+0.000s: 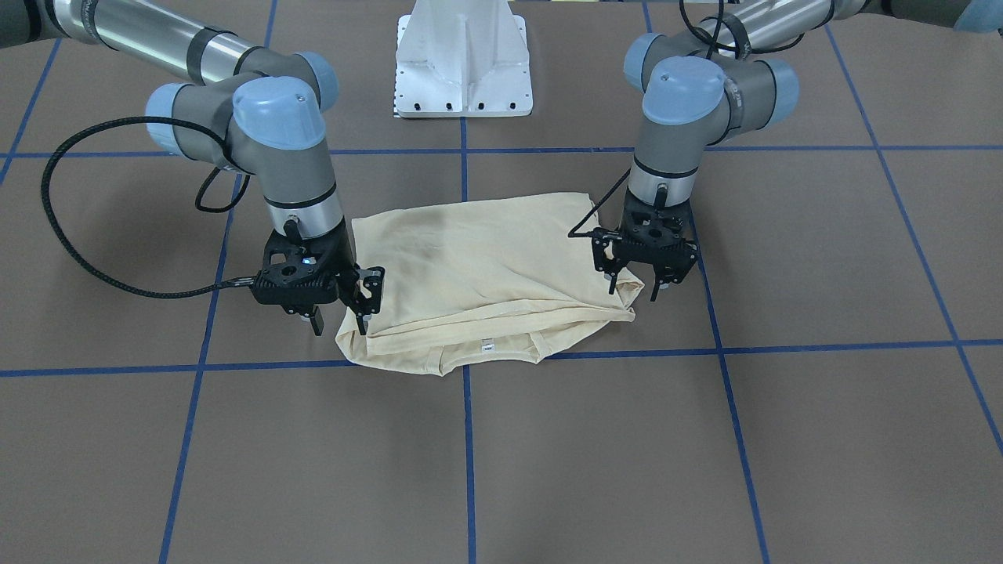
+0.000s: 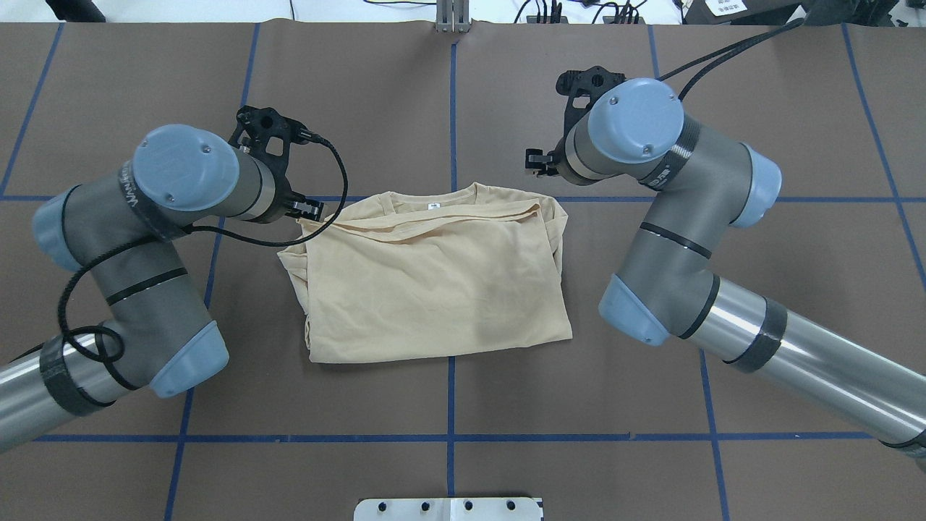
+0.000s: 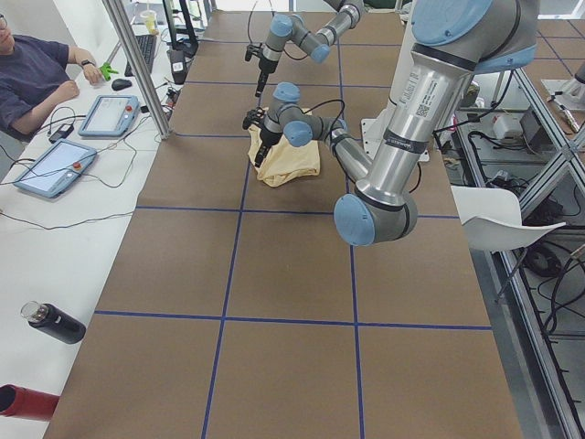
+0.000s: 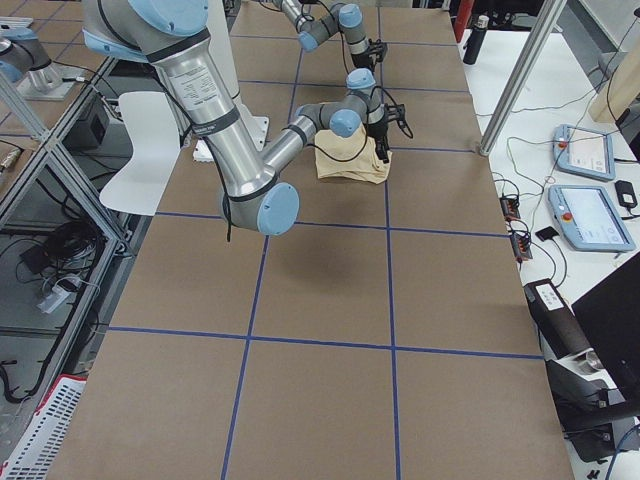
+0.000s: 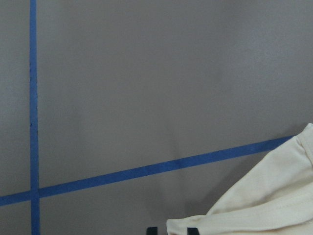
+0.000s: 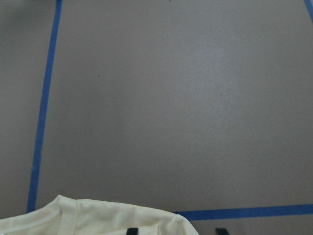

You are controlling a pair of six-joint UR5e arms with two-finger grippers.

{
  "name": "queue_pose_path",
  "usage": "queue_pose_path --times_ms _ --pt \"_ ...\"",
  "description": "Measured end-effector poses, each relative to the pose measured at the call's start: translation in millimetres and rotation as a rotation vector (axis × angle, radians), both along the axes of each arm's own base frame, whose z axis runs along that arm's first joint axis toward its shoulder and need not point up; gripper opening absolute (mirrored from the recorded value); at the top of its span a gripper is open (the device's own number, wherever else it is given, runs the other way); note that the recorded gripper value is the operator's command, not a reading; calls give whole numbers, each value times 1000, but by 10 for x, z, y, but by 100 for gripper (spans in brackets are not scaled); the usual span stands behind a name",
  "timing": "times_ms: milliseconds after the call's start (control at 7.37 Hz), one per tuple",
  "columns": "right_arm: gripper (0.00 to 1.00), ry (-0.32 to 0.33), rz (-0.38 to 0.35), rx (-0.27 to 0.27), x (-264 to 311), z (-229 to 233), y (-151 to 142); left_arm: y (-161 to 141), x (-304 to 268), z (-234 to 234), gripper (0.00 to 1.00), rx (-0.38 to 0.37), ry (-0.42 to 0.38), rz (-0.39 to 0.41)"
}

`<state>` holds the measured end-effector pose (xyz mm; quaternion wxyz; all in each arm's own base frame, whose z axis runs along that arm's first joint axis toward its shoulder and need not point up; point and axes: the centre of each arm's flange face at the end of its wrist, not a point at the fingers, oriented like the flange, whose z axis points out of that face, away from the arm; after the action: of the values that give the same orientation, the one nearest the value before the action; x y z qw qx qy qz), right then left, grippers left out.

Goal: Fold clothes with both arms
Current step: 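Release the hem and draw both grippers back toward the folded shirt sides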

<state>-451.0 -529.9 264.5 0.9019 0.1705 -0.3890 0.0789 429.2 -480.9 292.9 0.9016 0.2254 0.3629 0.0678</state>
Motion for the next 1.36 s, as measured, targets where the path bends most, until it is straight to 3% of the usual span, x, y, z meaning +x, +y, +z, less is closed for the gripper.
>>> queue_pose_path --times_ms 136,407,814,1221,1357 --pt "100 -4 -37 25 182 97 44 199 -169 -8 100 -11 40 19" --pt "100 -58 -82 68 478 456 220 734 -236 91 100 -107 141 11" --pt "100 -91 -103 74 687 685 258 1410 242 231 85 -214 183 -17" --pt "100 -93 -99 78 706 681 249 1636 538 371 78 -245 163 -16" --pt "100 -94 -98 79 706 672 246 1658 592 407 65 -246 163 -10"
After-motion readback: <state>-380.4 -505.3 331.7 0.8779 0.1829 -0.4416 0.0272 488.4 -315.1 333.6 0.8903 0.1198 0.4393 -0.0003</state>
